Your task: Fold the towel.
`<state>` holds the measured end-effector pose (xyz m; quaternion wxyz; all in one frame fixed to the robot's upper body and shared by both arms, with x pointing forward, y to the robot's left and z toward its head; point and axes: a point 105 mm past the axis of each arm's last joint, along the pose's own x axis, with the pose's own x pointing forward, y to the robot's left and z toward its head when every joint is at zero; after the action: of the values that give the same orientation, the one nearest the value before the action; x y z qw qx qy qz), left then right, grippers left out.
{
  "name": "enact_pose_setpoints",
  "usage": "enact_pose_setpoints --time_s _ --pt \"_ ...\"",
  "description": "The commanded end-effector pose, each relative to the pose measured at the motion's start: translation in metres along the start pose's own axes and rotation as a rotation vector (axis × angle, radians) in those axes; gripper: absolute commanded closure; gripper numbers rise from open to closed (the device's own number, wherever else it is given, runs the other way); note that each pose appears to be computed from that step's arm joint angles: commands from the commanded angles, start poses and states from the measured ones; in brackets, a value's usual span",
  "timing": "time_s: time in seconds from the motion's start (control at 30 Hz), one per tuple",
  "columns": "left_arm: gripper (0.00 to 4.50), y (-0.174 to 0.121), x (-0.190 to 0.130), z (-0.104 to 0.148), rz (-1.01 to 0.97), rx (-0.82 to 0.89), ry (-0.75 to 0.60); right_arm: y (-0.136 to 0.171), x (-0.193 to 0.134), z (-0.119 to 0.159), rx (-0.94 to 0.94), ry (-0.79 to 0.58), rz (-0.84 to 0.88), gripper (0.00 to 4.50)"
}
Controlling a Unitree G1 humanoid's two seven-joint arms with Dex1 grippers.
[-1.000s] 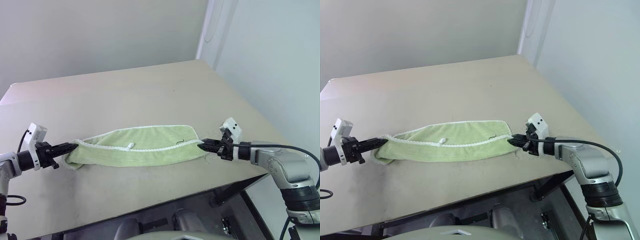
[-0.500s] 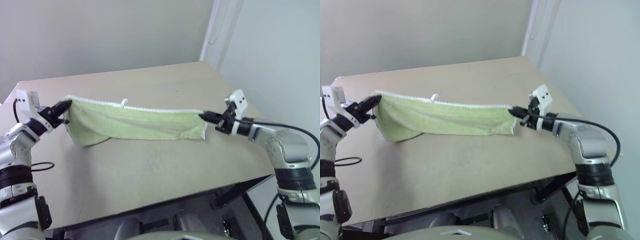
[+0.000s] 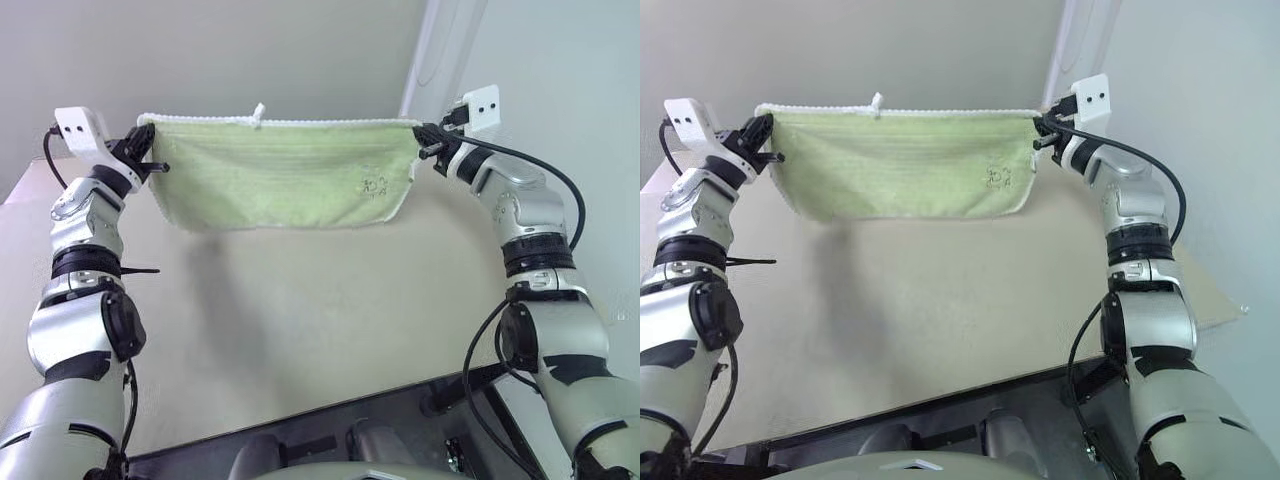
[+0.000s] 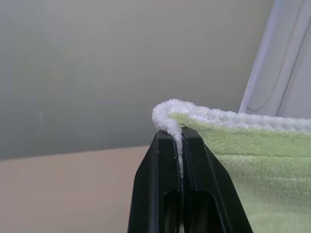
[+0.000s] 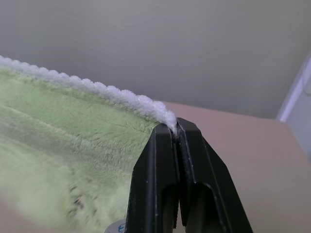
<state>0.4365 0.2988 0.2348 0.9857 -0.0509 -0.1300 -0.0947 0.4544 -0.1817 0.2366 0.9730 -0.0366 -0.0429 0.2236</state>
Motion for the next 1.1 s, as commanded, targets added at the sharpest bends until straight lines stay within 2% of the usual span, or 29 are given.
enact_pose_setpoints --time_s 0.03,0.13,0.3,0.57,0.83,1.1 --pt "4.50 0.006 -0.010 0.037 -0.105 0.073 -0.087 -0.004 -0.019 0.028 -0.022 -0.094 0.087 4.45" --pt "4.50 0.002 -0.032 0.022 -0.263 0.139 -0.011 0.018 -0.038 0.011 -0.042 -0.052 0.229 4.45" --pt "4.50 -0.013 -0.107 -0.020 -0.547 0.196 0.228 0.059 -0.085 -0.029 -0.028 0.082 0.435 4.45" --pt "4.50 -0.024 -0.206 -0.053 -0.598 0.181 0.504 0.087 -0.134 -0.073 -0.001 0.265 0.541 4.45" --pt "4.50 -0.012 -0.247 -0.069 -0.520 0.199 0.619 0.097 -0.166 -0.089 0.029 0.358 0.599 4.45" --pt "4.50 0.005 -0.263 -0.072 -0.481 0.218 0.666 0.087 -0.205 -0.101 -0.007 0.501 0.664 4.45"
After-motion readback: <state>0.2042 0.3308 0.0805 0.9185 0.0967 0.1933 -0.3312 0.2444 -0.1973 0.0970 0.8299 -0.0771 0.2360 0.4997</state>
